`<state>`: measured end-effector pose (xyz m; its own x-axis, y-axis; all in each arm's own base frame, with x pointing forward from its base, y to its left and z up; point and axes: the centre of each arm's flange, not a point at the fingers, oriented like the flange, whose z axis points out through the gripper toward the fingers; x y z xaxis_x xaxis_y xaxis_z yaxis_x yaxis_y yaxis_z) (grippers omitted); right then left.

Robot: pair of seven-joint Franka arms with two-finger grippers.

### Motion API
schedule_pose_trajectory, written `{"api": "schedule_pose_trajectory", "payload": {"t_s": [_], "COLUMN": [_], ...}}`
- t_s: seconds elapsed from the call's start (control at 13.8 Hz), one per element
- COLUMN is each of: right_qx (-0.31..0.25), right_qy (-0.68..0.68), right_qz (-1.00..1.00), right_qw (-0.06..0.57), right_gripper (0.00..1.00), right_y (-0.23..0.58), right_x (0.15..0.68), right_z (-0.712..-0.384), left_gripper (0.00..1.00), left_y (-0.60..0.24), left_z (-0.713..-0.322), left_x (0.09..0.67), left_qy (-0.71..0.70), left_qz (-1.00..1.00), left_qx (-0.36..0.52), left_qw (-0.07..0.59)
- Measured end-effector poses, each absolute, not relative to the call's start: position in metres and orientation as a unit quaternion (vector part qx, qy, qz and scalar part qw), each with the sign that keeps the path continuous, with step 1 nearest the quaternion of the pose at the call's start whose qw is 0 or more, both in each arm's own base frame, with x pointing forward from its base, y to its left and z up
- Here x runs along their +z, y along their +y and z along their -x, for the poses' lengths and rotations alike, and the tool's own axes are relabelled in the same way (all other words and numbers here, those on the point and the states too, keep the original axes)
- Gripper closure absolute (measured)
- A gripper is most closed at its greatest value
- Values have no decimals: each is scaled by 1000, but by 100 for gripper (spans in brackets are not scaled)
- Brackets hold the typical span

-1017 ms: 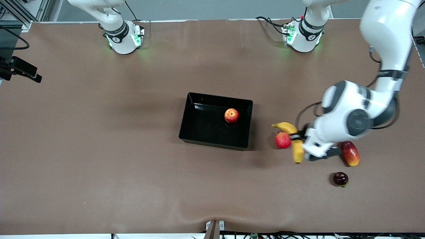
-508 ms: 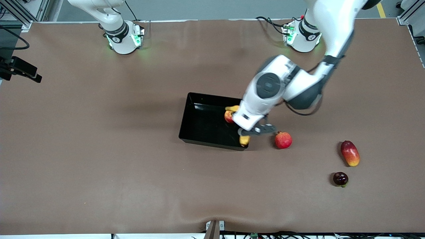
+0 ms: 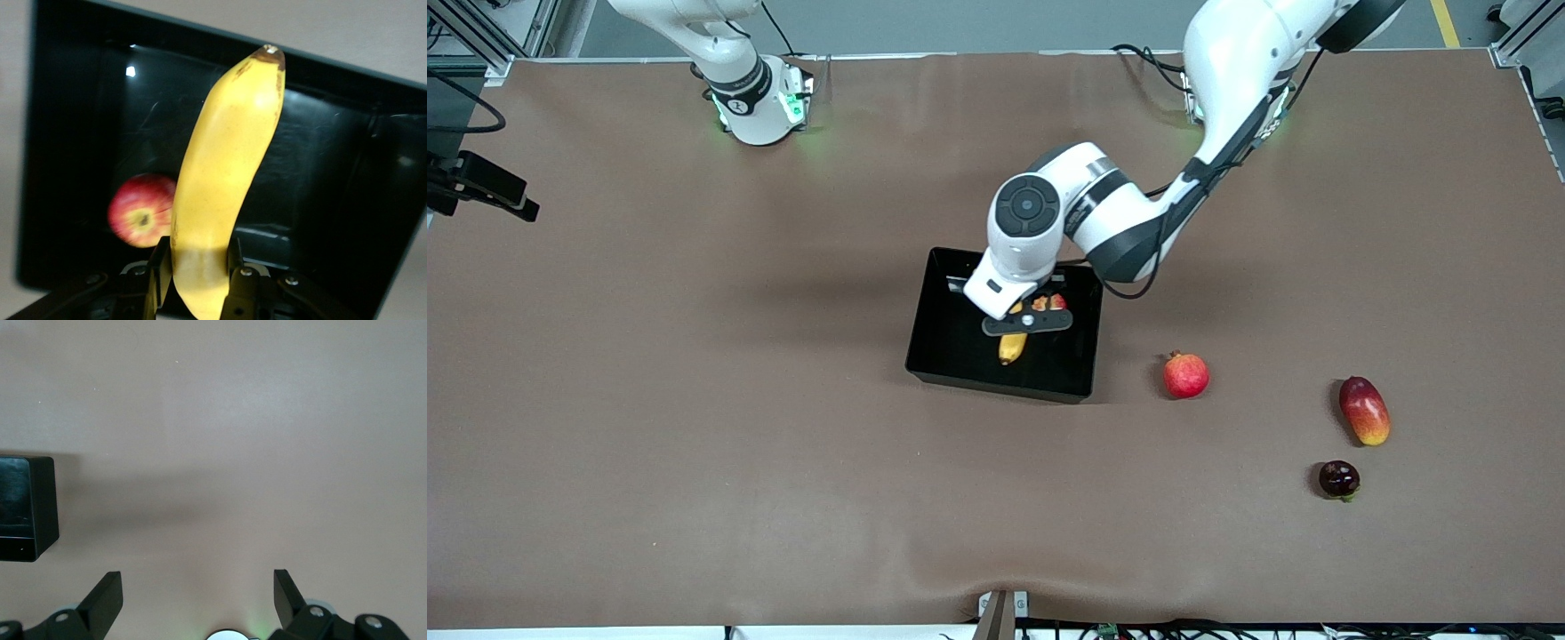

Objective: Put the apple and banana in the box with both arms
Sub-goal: 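Carry the banana into the tray and open the left gripper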

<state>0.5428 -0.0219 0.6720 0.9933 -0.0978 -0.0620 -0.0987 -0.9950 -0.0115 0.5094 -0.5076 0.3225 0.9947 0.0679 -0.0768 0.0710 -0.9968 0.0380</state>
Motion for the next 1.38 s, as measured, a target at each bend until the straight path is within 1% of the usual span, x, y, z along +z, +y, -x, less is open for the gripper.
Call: {"api": "schedule_pose_trajectory", "payload": {"t_s": [0.22,0.58,1.09,1.31,1.38], "right_qx": [31,31,31,31,31], "right_qy": [49,49,49,49,49], "right_qz": [998,998,998,998,998], "right_qw": [7,7,7,7,7], "right_gripper": [0,0,0,0,0], "right_y": [-22,-22,-22,-22,-22], "right_x": [672,672,672,672,672], "right_z": [-543,-543,-543,-543,-543], "left_gripper": [63,63,63,63,59], "left_y": [-525,-541,-551,-548,-544], "left_z": [-503,-491,-488,-491,-494], "left_x": [302,266,229,211,206], "left_qy": [26,16,8,11,12], "left_qz": [-998,-998,-997,-997,-997], "left_qx": [-31,-50,-55,-59,-57], "left_qw": [37,35,51,48,45]}}
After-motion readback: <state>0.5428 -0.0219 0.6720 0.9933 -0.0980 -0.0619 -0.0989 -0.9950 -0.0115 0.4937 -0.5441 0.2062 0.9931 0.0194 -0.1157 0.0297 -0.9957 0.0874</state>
